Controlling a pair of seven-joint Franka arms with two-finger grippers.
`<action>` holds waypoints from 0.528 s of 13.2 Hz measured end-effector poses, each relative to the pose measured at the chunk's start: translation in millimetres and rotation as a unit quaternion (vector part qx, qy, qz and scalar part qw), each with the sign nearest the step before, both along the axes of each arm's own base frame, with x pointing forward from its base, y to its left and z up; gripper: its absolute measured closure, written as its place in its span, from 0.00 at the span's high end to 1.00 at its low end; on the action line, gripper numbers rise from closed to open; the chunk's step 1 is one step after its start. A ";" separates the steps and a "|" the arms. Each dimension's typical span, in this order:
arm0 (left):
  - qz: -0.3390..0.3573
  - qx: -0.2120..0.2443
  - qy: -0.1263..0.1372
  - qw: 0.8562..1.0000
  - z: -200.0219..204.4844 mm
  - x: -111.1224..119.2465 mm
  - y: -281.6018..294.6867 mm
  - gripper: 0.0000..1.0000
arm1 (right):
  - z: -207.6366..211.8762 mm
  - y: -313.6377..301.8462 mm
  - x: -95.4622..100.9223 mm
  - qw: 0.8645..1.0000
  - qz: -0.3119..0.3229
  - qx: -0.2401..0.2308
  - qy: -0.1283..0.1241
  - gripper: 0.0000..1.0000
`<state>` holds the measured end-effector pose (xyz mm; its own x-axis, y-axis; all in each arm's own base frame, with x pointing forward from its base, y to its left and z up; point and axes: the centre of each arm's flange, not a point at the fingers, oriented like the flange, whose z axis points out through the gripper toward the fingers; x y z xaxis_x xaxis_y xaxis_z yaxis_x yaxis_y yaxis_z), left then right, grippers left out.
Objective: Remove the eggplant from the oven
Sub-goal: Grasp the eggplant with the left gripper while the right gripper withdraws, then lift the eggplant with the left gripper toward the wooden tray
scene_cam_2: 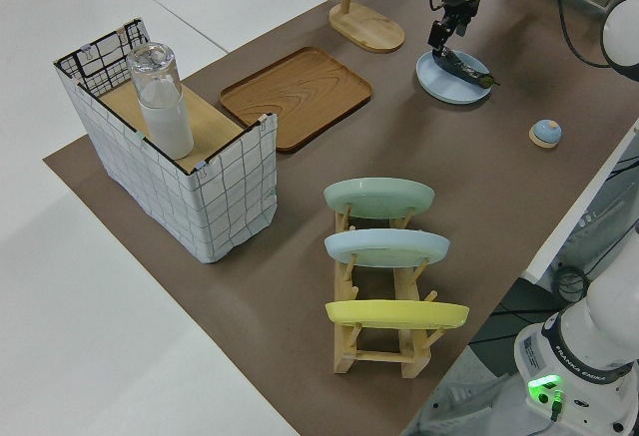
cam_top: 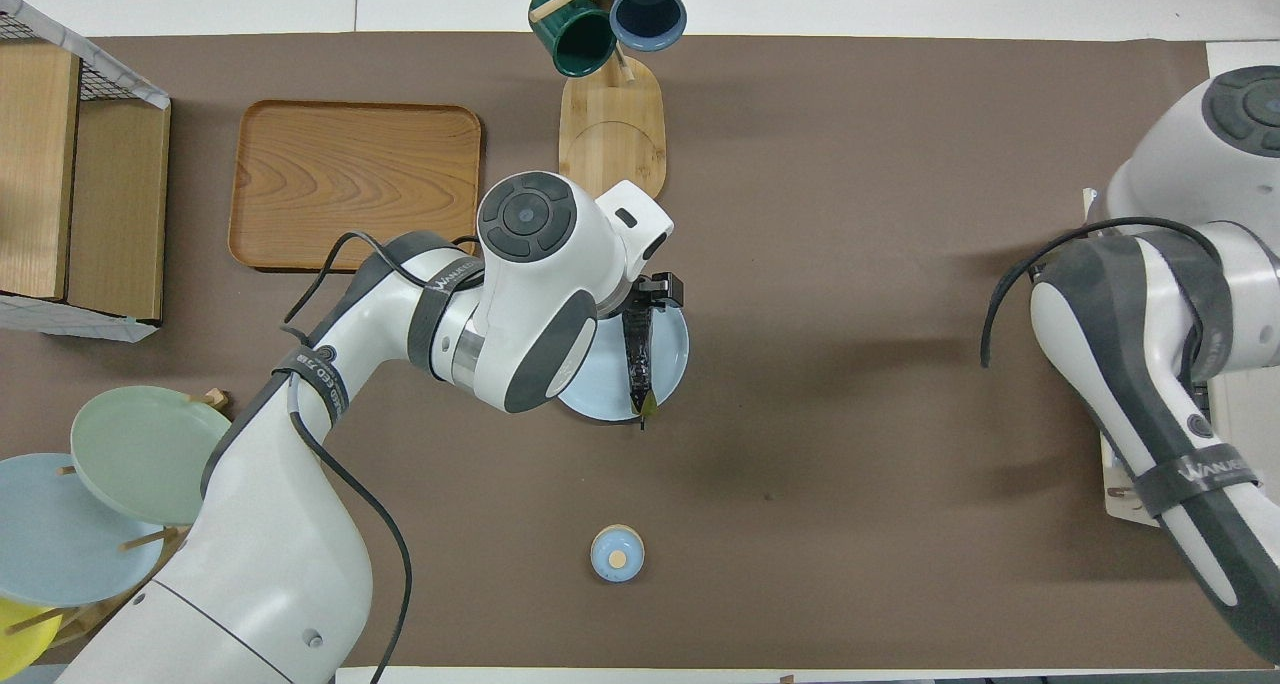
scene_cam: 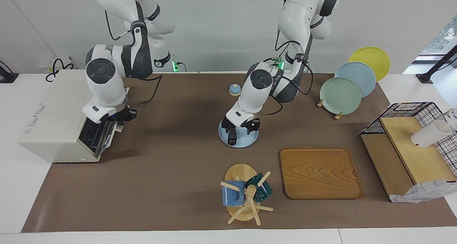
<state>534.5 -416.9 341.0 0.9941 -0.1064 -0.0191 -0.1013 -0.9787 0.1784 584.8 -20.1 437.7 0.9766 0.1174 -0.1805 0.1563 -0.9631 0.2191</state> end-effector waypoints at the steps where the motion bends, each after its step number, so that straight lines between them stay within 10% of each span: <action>1: -0.002 0.001 0.000 1.000 -7.8 -5.2 -1.7 1.00 | 6.4 -9.6 -1.3 1.000 0.003 0.000 0.000 0.01; 7: -0.019 0.004 0.000 1.000 -32.3 -33.2 -17.4 1.00 | 47.8 -59.0 -19.1 0.999 -0.008 0.017 0.029 0.01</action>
